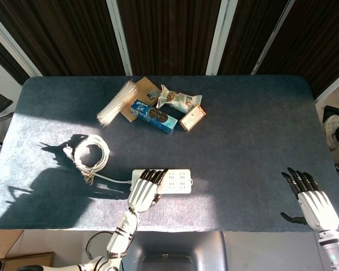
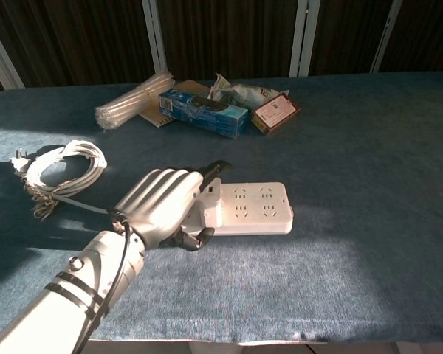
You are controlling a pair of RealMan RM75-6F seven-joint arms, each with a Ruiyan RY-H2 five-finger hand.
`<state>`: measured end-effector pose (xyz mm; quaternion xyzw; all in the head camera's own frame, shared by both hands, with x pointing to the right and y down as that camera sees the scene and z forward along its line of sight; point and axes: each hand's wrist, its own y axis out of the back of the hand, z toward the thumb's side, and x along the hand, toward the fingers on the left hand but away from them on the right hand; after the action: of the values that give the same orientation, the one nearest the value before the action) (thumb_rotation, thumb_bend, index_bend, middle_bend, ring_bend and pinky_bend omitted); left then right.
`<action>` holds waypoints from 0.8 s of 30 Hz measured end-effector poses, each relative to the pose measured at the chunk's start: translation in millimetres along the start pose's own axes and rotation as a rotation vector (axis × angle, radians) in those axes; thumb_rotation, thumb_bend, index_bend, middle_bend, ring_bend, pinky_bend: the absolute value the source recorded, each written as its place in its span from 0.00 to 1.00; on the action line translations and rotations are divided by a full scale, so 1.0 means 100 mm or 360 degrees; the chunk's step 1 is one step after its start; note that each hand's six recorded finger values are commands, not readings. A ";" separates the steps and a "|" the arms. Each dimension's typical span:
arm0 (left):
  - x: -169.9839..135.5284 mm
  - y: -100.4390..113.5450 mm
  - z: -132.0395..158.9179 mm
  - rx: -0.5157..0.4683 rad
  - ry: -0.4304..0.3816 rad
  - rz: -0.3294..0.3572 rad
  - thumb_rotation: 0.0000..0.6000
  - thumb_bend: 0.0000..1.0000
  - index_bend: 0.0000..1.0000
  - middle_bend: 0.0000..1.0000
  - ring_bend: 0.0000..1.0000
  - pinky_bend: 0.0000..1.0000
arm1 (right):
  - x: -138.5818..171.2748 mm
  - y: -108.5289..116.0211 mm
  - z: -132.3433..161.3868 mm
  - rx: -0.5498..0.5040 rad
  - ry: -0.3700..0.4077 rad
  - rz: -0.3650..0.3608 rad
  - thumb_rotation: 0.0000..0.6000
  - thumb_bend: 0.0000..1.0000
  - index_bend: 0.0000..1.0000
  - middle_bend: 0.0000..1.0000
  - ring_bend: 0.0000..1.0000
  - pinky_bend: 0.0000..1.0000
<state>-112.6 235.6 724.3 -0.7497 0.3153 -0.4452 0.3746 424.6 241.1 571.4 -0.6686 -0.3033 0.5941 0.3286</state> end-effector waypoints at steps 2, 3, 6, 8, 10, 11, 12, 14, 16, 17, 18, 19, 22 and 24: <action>0.00 0.00 0.00 -0.0011 -0.0004 0.0002 1.00 0.37 0.27 0.38 0.34 0.40 | -0.02 -0.02 0.02 0.0016 0.0024 0.0007 1.00 0.23 0.00 0.00 0.00 0.00; -0.01 0.00 0.01 -0.0023 -0.0007 0.0000 1.00 0.37 0.29 0.40 0.36 0.41 | -0.04 -0.04 0.05 0.0024 0.0047 0.0015 1.00 0.24 0.00 0.00 0.00 0.00; -0.02 -0.01 0.03 -0.0032 -0.0020 0.0000 1.00 0.37 0.31 0.42 0.38 0.43 | -0.11 -0.11 0.15 0.0043 0.0123 0.0050 1.00 0.32 0.00 0.00 0.00 0.00; -0.02 -0.01 0.05 -0.0036 -0.0024 -0.0001 1.00 0.37 0.32 0.43 0.39 0.44 | -0.19 -0.17 0.24 0.0062 0.0192 0.0073 1.00 0.39 0.00 0.00 0.00 0.00; -0.02 -0.01 0.07 -0.0047 -0.0024 0.0006 1.00 0.37 0.32 0.44 0.39 0.44 | -0.29 -0.25 0.36 0.0085 0.0272 0.0105 1.00 0.44 0.00 0.01 0.00 0.00; -0.02 -0.01 0.08 -0.0049 -0.0024 0.0011 1.00 0.37 0.32 0.44 0.39 0.44 | -0.33 -0.29 0.42 0.0094 0.0304 0.0121 1.00 0.47 0.00 0.01 0.00 0.00; -0.02 -0.01 0.09 -0.0049 -0.0027 0.0014 1.00 0.37 0.32 0.44 0.39 0.44 | -0.39 -0.35 0.49 0.0106 0.0346 0.0144 1.00 0.50 0.01 0.03 0.00 0.00; -0.03 -0.02 0.10 -0.0043 -0.0030 0.0014 1.00 0.37 0.32 0.44 0.39 0.44 | -0.49 -0.44 0.62 0.0121 0.0410 0.0179 1.00 0.58 0.03 0.04 0.00 0.00; -0.04 -0.03 0.11 -0.0037 -0.0033 0.0013 1.00 0.37 0.32 0.44 0.39 0.44 | -0.60 -0.56 0.77 0.0130 0.0479 0.0211 1.00 0.65 0.04 0.06 0.00 0.00; -0.04 -0.03 0.11 -0.0035 -0.0033 0.0013 1.00 0.37 0.32 0.44 0.39 0.44 | -0.64 -0.60 0.84 0.0131 0.0506 0.0219 1.00 0.70 0.05 0.07 0.00 0.00; -0.05 -0.03 0.11 -0.0033 -0.0034 0.0016 1.00 0.37 0.32 0.44 0.39 0.44 | -0.68 -0.65 0.92 0.0129 0.0540 0.0224 1.00 0.72 0.05 0.07 0.00 0.00; -0.06 -0.03 0.11 -0.0031 -0.0036 0.0019 1.00 0.37 0.32 0.44 0.39 0.44 | -0.72 -0.69 0.98 0.0125 0.0564 0.0225 1.00 0.74 0.05 0.08 0.00 0.00; -0.07 -0.03 0.11 -0.0026 -0.0041 0.0029 1.00 0.37 0.32 0.44 0.39 0.44 | -0.82 -0.77 1.20 0.0092 0.0635 0.0218 1.00 0.83 0.06 0.08 0.00 0.00; -0.07 -0.02 0.10 -0.0023 -0.0037 0.0037 1.00 0.37 0.32 0.44 0.39 0.43 | -0.88 -0.80 1.33 0.0070 0.0680 0.0214 1.00 0.86 0.06 0.09 0.00 0.00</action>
<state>-105.9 244.7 719.4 -0.7538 0.3228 -0.4299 0.3780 281.4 229.9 677.3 -0.7908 -0.1683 0.4660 0.3595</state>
